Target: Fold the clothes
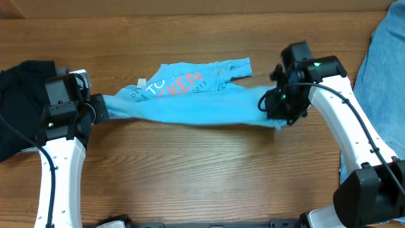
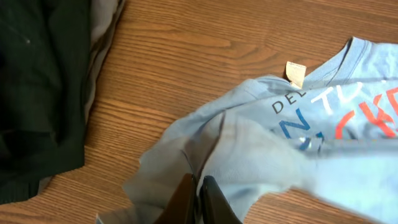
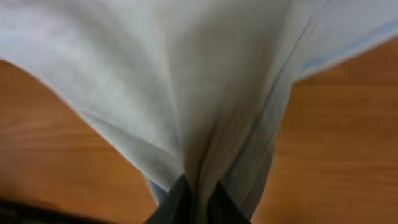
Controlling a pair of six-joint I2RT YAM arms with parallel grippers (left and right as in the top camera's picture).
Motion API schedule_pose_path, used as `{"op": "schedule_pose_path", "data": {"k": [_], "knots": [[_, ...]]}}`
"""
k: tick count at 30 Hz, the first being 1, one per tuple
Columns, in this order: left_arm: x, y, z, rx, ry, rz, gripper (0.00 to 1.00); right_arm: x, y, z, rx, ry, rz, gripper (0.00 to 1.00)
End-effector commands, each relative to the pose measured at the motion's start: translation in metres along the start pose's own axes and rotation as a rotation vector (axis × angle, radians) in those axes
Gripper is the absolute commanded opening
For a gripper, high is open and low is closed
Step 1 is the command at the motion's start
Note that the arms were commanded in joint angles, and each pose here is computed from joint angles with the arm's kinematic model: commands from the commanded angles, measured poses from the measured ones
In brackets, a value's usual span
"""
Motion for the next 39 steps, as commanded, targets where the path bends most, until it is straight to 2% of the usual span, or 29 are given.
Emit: {"op": "schedule_pose_path", "data": {"k": [1, 2, 4, 7, 9, 12, 14, 19, 23, 32, 33, 35, 37, 39], "knots": [[-0.008, 0.009, -0.002, 0.021, 0.024, -0.041, 0.06, 0.022, -0.019, 0.003, -0.006, -0.01, 0.152, 0.51], [-0.009, 0.009, -0.002, 0.022, 0.024, -0.044, 0.06, 0.021, -0.022, -0.001, 0.03, -0.008, 0.143, 0.61], [-0.009, 0.009, -0.002, 0.022, 0.024, -0.045, 0.06, 0.01, -0.023, -0.006, 0.07, 0.0, 0.076, 0.67], [-0.009, 0.009, -0.002, 0.022, 0.024, -0.044, 0.08, -0.026, -0.021, -0.008, 0.075, 0.037, -0.158, 0.7], [-0.009, 0.009, -0.002, 0.022, 0.024, -0.043, 0.09, -0.043, -0.023, -0.009, 0.078, 0.052, -0.238, 0.7], [-0.008, 0.009, -0.002, 0.021, 0.024, -0.037, 0.09, -0.056, -0.044, -0.018, 0.089, 0.036, -0.215, 0.69], [-0.008, 0.009, -0.002, 0.021, 0.023, -0.035, 0.09, -0.063, -0.059, -0.035, 0.184, -0.092, -0.197, 0.69], [-0.007, 0.009, -0.002, 0.02, 0.023, -0.033, 0.09, -0.066, -0.059, -0.057, 0.207, -0.248, -0.224, 0.71], [-0.007, 0.009, -0.002, 0.02, 0.023, -0.033, 0.1, -0.066, -0.06, -0.052, 0.12, -0.245, -0.22, 0.7], [-0.006, 0.009, -0.002, 0.018, 0.023, -0.026, 0.11, -0.056, -0.093, -0.055, 0.087, -0.298, -0.209, 0.66], [-0.006, 0.009, -0.002, 0.018, 0.023, -0.026, 0.12, -0.056, -0.096, -0.055, 0.075, -0.296, -0.215, 0.61], [-0.006, 0.009, -0.002, 0.018, 0.023, -0.026, 0.13, -0.055, -0.097, -0.054, 0.071, -0.295, -0.215, 0.44], [-0.006, 0.009, -0.002, 0.019, 0.023, -0.026, 0.13, -0.056, -0.097, -0.053, 0.059, -0.294, -0.213, 0.06], [-0.006, 0.009, -0.002, 0.018, 0.023, -0.026, 0.13, -0.056, -0.097, -0.052, 0.045, -0.293, -0.212, 0.04]]}}
Point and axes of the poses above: each gripper's point midway between its finger pads, its own y axis back along the fingers, its own z axis along the line the jaws close on, x = y × z, the point moved 9 cm from there along y, back along the fingers, and after that the axes turned 12 degrees about y, right-handed, at the moved point
